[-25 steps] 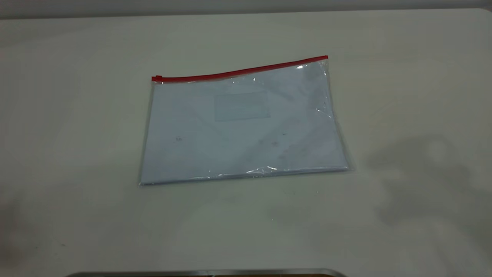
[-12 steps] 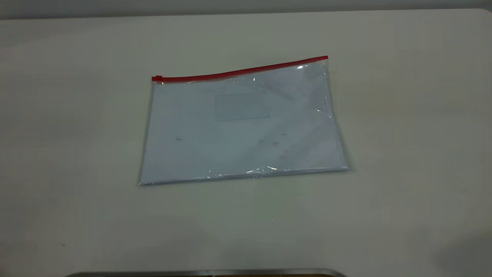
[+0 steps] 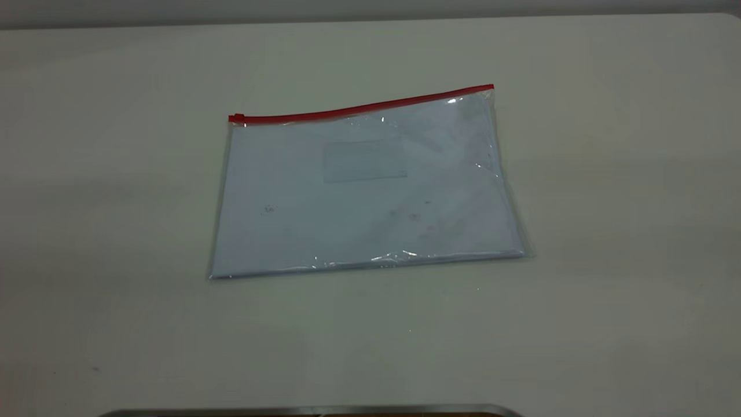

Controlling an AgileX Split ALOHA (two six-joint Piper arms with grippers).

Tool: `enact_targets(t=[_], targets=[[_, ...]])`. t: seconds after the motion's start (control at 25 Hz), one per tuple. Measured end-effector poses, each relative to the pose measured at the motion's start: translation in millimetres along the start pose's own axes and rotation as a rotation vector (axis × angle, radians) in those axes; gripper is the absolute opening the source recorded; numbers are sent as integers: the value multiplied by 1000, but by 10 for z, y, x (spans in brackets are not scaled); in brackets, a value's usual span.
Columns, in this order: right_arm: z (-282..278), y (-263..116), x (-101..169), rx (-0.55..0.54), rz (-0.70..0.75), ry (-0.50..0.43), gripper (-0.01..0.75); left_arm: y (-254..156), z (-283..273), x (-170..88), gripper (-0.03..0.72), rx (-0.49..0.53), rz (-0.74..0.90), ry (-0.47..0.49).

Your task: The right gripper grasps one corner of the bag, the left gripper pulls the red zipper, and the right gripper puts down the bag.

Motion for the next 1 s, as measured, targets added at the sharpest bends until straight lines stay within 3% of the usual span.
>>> enact_targets(t=[0.16, 0.64, 0.8, 1.0], targets=[[-8, -3, 0, -6, 1, 0, 361, -30, -21, -5, 407, -44, 15, 7], [-19, -7, 0, -17, 0, 0, 361, -30, -27, -5, 407, -53, 19, 8], [-133, -59, -33, -114, 50, -27, 361, -45, -47, -9, 407, -76, 21, 12], [-357, -215, -61, -317, 121, -98, 361, -149, -159, -29, 409, -208, 16, 45]])
Point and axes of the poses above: a point on each arm's last joint axis where the gripper is mounted, z pointing out along that axis toward the gripper, x along the wrist's bending axis when the last joint is at zero, y = z × x, the point moved 3 cm from there along z, pointing out along that axis toward the gripper, and after that the axes turned 1 degree about z, right-handed, at the moved point
